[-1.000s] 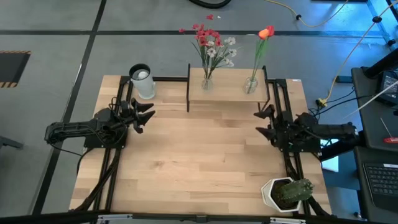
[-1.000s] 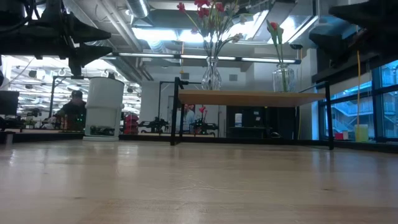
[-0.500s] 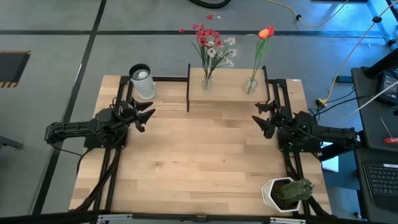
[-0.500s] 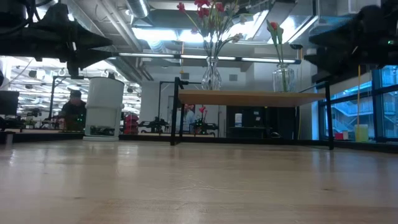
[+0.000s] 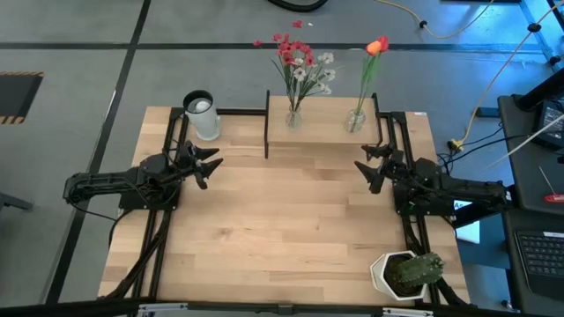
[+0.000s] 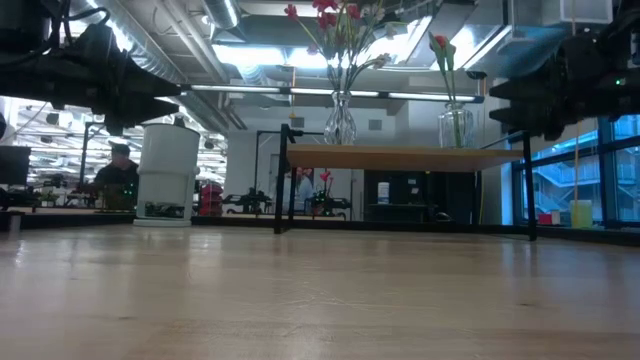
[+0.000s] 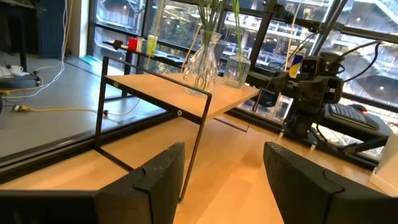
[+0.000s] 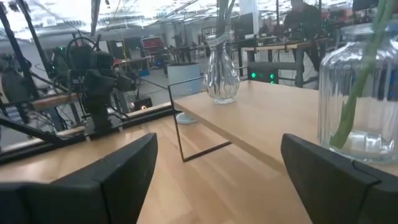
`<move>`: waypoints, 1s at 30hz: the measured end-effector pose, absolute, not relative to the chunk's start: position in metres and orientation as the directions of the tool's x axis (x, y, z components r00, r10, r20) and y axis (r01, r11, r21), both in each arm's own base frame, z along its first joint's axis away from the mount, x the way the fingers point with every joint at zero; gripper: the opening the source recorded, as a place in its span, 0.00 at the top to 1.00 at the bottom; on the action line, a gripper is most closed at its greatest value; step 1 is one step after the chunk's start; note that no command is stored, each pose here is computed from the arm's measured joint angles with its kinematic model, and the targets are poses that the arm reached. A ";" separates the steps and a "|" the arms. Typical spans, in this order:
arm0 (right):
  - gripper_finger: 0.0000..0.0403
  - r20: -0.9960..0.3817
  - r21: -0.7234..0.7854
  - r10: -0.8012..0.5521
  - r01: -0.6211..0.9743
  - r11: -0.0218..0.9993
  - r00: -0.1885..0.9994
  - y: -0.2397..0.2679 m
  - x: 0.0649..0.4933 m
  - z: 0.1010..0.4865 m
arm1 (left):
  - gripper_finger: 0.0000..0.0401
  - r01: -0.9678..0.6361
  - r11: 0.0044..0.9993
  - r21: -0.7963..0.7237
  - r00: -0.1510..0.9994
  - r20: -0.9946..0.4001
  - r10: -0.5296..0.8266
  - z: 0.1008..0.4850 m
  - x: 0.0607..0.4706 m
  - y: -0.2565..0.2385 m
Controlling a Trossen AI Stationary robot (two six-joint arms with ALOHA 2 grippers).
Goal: Pick and place flowers into a vace then onto a shelf
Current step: Return to Home Position
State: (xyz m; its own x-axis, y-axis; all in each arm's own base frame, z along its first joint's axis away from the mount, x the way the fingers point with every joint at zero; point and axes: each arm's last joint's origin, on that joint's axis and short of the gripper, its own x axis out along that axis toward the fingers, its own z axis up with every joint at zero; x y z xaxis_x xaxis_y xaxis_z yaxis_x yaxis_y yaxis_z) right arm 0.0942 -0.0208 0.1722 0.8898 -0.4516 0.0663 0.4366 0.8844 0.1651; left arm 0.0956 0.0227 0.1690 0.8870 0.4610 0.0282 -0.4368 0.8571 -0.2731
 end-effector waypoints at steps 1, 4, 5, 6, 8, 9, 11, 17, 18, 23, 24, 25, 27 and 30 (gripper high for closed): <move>0.15 0.067 0.149 -0.452 0.439 0.886 0.890 -0.021 0.094 0.172 | 0.47 -0.437 0.857 -0.273 0.887 0.028 0.461 0.169 0.096 0.023; 0.15 0.067 0.150 -0.451 0.438 0.886 0.890 -0.021 0.094 0.172 | 0.47 -0.437 0.857 -0.273 0.887 0.028 0.461 0.169 0.096 0.023; 0.15 0.067 0.150 -0.451 0.438 0.886 0.890 -0.021 0.094 0.172 | 0.47 -0.437 0.857 -0.273 0.887 0.028 0.461 0.169 0.096 0.023; 0.15 0.068 0.150 -0.451 0.438 0.887 0.890 -0.021 0.094 0.172 | 0.47 -0.437 0.857 -0.273 0.887 0.028 0.461 0.169 0.096 0.023; 0.15 0.068 0.149 -0.451 0.438 0.887 0.890 -0.021 0.094 0.172 | 0.47 -0.437 0.857 -0.273 0.887 0.028 0.461 0.169 0.096 0.023; 0.15 0.068 0.149 -0.451 0.438 0.887 0.890 -0.021 0.094 0.172 | 0.47 -0.437 0.857 -0.273 0.887 0.028 0.461 0.169 0.096 0.023; 0.15 0.067 0.150 -0.451 0.438 0.887 0.890 -0.021 0.094 0.172 | 0.47 -0.437 0.857 -0.273 0.887 0.028 0.461 0.169 0.096 0.023; 0.15 0.068 0.149 -0.451 0.437 0.887 0.890 -0.021 0.094 0.172 | 0.47 -0.437 0.857 -0.273 0.887 0.028 0.461 0.169 0.096 0.023; 0.15 0.068 0.148 -0.451 0.438 0.887 0.890 -0.021 0.094 0.172 | 0.47 -0.437 0.857 -0.273 0.887 0.028 0.461 0.169 0.096 0.023; 0.15 0.068 0.148 -0.450 0.437 0.887 0.890 -0.021 0.094 0.172 | 0.47 -0.437 0.857 -0.273 0.887 0.028 0.461 0.169 0.096 0.023; 0.15 0.068 0.148 -0.450 0.437 0.887 0.890 -0.021 0.094 0.172 | 0.47 -0.437 0.857 -0.273 0.887 0.028 0.461 0.169 0.096 0.023; 0.15 0.068 0.148 -0.450 0.437 0.887 0.890 -0.021 0.094 0.172 | 0.47 -0.437 0.857 -0.273 0.887 0.028 0.461 0.169 0.096 0.023; 0.15 0.068 0.149 -0.450 0.437 0.887 0.890 -0.021 0.094 0.172 | 0.47 -0.437 0.857 -0.274 0.887 0.029 0.461 0.169 0.096 0.023; 0.15 0.067 0.148 -0.450 0.437 0.887 0.890 -0.021 0.094 0.172 | 0.47 -0.437 0.857 -0.274 0.887 0.029 0.461 0.169 0.096 0.023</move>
